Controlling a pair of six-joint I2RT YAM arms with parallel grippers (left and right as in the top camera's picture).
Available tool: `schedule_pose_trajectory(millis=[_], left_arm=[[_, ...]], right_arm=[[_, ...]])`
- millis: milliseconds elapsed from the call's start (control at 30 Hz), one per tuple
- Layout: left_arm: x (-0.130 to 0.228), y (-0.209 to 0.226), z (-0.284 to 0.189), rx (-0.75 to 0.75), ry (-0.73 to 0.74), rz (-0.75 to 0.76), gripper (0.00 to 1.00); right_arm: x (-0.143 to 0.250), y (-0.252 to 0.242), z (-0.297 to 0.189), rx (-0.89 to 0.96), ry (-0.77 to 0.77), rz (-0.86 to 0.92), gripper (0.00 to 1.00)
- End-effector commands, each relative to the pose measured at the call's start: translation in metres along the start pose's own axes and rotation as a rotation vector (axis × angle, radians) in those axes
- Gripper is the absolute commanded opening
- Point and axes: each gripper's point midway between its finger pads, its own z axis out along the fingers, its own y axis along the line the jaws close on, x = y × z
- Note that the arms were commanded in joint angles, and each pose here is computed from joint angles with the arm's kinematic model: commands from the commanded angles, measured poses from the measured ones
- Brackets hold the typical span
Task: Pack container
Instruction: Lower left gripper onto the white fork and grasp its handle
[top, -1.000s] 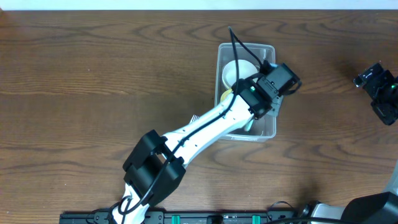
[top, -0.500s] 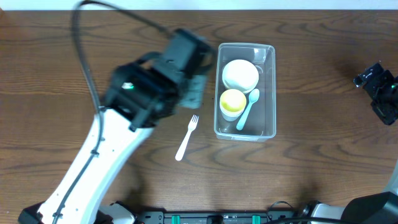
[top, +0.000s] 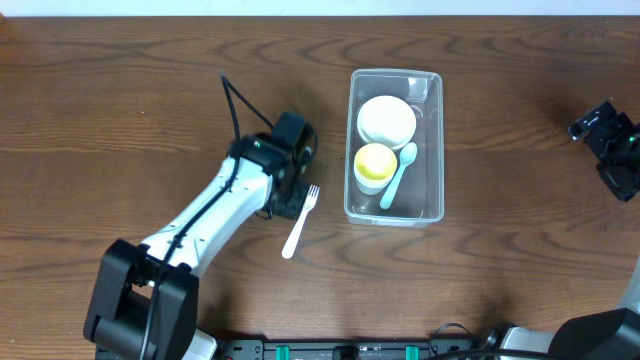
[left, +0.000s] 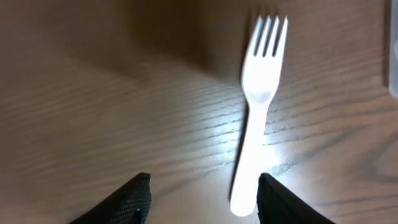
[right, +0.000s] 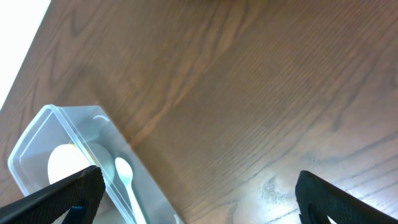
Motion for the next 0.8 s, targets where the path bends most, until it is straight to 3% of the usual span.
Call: schedule_pose_trajectory(millis=[0, 133, 267, 767], left_arm=[[0.005, -0.014, 0.008, 0.086, -0.02, 0.09, 0.56], [0.014, -0.022, 0.026, 0.134, -0.029, 0.095, 0.56], [0.018, -0.026, 0.042, 0.149, -0.05, 0.07, 0.63], [0.013, -0.031, 0.046, 0.152, -0.083, 0.088, 0.63]], right_arm=[[-0.001, -0.001, 0.0, 0.0, -0.002, 0.011, 0.99], [-0.001, -0.001, 0.0, 0.0, -0.002, 0.011, 0.99], [-0.001, -0.001, 0.0, 0.0, -0.002, 0.011, 0.99], [-0.001, -0.001, 0.0, 0.0, -0.002, 0.011, 0.99]])
